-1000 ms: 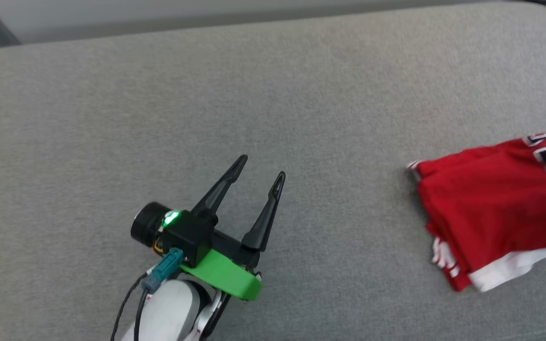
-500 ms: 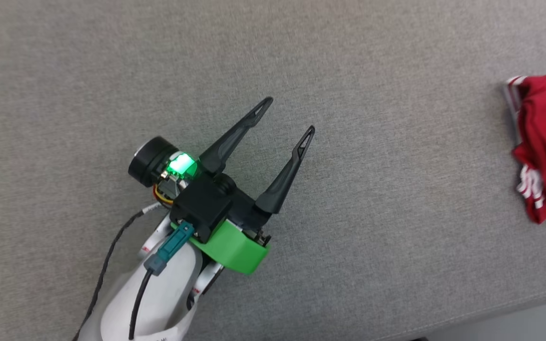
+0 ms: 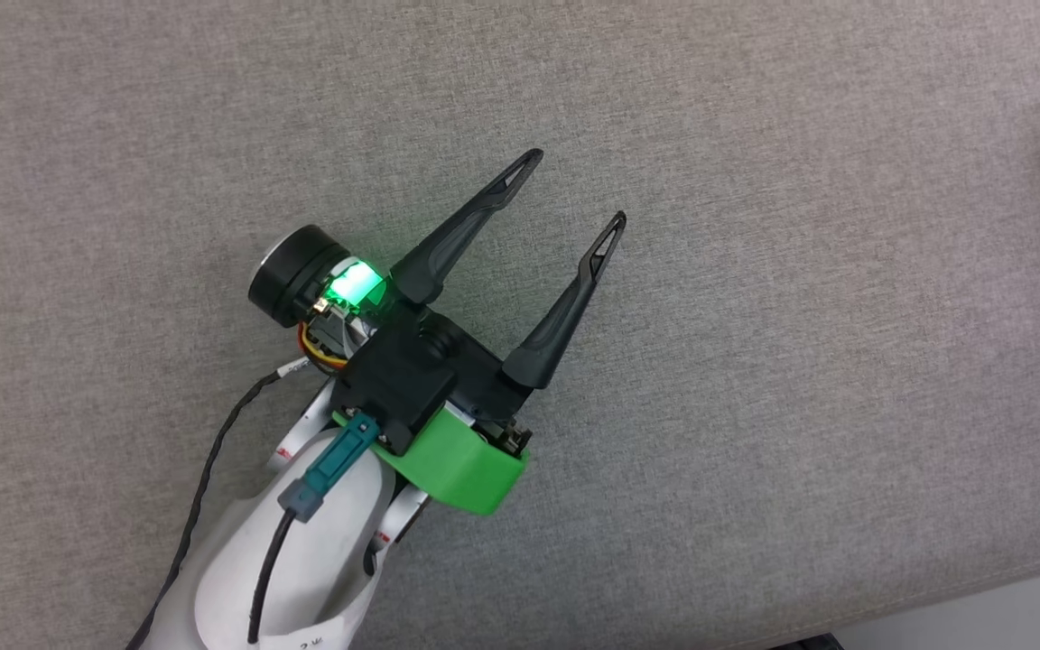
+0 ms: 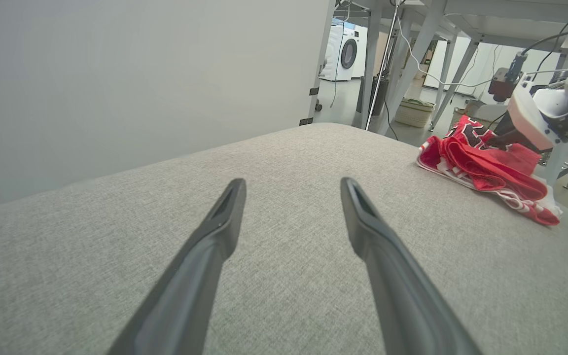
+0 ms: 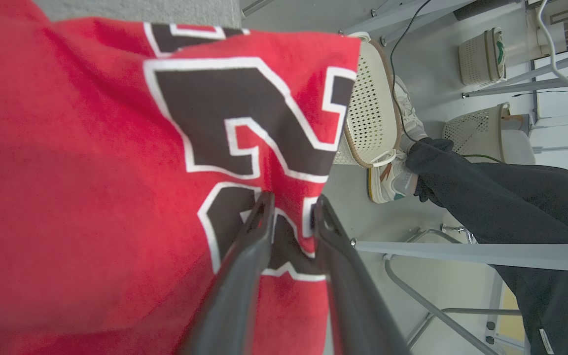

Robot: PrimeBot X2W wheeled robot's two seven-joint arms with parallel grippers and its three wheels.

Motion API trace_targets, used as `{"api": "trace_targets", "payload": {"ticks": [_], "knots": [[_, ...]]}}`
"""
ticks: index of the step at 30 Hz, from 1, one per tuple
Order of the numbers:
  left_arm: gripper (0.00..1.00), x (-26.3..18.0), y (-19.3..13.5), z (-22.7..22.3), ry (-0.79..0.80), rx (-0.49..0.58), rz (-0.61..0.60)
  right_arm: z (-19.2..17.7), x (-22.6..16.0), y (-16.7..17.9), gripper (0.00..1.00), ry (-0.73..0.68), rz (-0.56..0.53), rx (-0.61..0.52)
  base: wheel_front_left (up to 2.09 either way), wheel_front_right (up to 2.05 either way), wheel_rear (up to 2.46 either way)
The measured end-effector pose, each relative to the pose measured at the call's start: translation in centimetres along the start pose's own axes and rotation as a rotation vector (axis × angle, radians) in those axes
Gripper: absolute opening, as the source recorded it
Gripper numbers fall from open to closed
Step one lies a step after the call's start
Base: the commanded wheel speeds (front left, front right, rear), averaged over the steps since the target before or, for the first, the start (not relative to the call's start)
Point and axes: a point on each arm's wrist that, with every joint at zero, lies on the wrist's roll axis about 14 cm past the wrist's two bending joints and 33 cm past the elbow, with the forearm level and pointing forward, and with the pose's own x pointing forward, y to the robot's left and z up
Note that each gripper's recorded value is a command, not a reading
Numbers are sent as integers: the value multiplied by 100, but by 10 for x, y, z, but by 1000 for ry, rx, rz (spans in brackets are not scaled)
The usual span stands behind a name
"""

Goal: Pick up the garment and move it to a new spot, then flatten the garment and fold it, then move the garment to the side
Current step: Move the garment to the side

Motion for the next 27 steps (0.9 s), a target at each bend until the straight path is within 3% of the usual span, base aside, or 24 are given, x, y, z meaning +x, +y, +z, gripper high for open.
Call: {"api": "trace_targets", "payload": {"ticks": [8,14,20,22,23,27], "knots": [[100,-3,1,38,-52,-3,81,41,-21,-7,100,-167,2,11,0,0,0],[100,-36,20,49,-19,6,243,98,-60,18,100,-396,98,72,0,0,0],[100,-94,39,79,-22,50,451,158,-152,58,100,-743,275,260,0,0,0],[100,-109,42,89,-33,65,494,165,-177,64,100,-825,312,325,0,0,0],[100,-126,43,106,-65,87,544,166,-206,73,100,-904,367,452,0,0,0],[100,-149,39,121,-95,105,599,160,-237,96,100,-961,453,602,0,0,0]]}}
